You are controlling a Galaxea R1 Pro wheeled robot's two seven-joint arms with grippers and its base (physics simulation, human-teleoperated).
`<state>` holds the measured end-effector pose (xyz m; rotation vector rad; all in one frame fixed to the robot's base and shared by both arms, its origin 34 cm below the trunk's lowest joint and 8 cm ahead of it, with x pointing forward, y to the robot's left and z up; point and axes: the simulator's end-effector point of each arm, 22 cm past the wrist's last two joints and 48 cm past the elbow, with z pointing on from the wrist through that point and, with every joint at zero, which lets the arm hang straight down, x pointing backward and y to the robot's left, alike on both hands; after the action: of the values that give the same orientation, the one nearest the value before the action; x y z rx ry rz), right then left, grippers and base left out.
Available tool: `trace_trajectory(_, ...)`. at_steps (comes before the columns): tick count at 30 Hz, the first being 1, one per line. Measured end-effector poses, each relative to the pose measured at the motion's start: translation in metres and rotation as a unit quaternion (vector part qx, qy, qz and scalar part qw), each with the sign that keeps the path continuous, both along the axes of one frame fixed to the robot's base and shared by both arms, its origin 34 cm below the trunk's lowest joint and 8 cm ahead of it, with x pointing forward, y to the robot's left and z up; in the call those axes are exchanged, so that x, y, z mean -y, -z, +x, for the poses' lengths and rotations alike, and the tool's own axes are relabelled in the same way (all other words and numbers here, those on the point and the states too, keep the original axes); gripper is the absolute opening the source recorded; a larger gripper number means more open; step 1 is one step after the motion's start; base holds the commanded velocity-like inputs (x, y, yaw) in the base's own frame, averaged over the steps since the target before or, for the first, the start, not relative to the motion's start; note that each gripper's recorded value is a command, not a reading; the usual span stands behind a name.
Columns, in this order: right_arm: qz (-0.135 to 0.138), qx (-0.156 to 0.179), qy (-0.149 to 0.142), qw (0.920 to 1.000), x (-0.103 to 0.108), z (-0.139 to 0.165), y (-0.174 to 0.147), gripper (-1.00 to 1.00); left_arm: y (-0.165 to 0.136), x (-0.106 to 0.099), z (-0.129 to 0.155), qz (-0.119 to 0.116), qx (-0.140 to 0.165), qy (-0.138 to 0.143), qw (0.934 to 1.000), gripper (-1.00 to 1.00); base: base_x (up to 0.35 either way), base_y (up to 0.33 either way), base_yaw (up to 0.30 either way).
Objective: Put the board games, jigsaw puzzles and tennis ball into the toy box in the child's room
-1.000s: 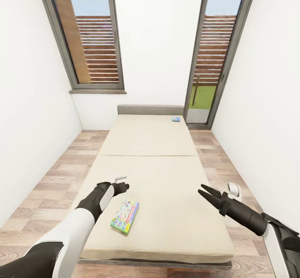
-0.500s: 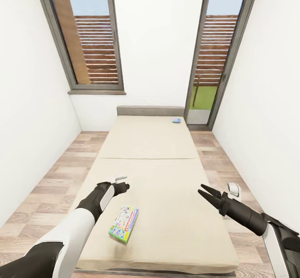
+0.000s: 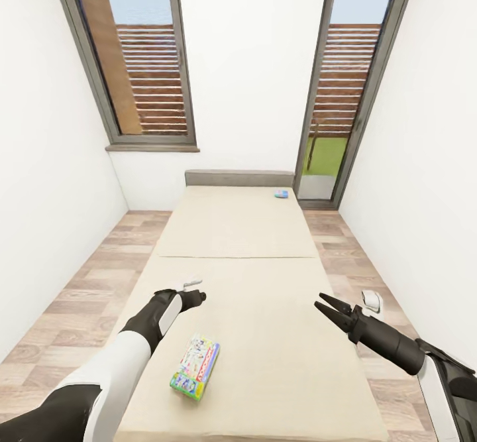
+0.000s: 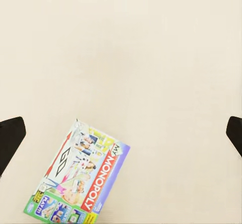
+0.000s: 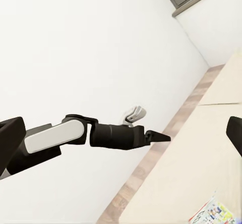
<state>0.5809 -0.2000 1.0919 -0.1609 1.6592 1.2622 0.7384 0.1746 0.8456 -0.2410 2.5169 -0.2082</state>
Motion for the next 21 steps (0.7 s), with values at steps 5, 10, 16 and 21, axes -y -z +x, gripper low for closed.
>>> trace_trajectory(5, 0.000, 0.000, 0.000, 1.0000, -0.0001, 0.0000, 0.0000, 1.00, 0.0003, 0.0003, -0.0003, 0.000, -0.001, 0.000, 1.0000, 1.00, 0.186, 0.000, 0.000)
trace_trajectory(10, 0.000, 0.000, 0.000, 1.0000, -0.0003, -0.0002, -0.0001, 1.00, 0.0001, 0.0001, -0.0004, 0.000, -0.001, 0.000, 1.0000, 1.00, 0.282, 0.000, 0.000)
trace_trajectory(16, 0.000, 0.000, 0.000, 1.0000, 0.0000, 0.0001, 0.0001, 1.00, 0.0004, 0.0005, -0.0002, -0.001, -0.001, 0.000, 1.0000, 1.00, 0.200, 0.000, 0.000)
trace_trajectory(21, 0.000, 0.001, 0.000, 1.0000, 0.0000, 0.0000, -0.0002, 1.00, 0.0001, 0.0011, 0.0000, -0.001, -0.001, 0.000, 1.0000, 1.00, 0.112, 0.000, 0.000)
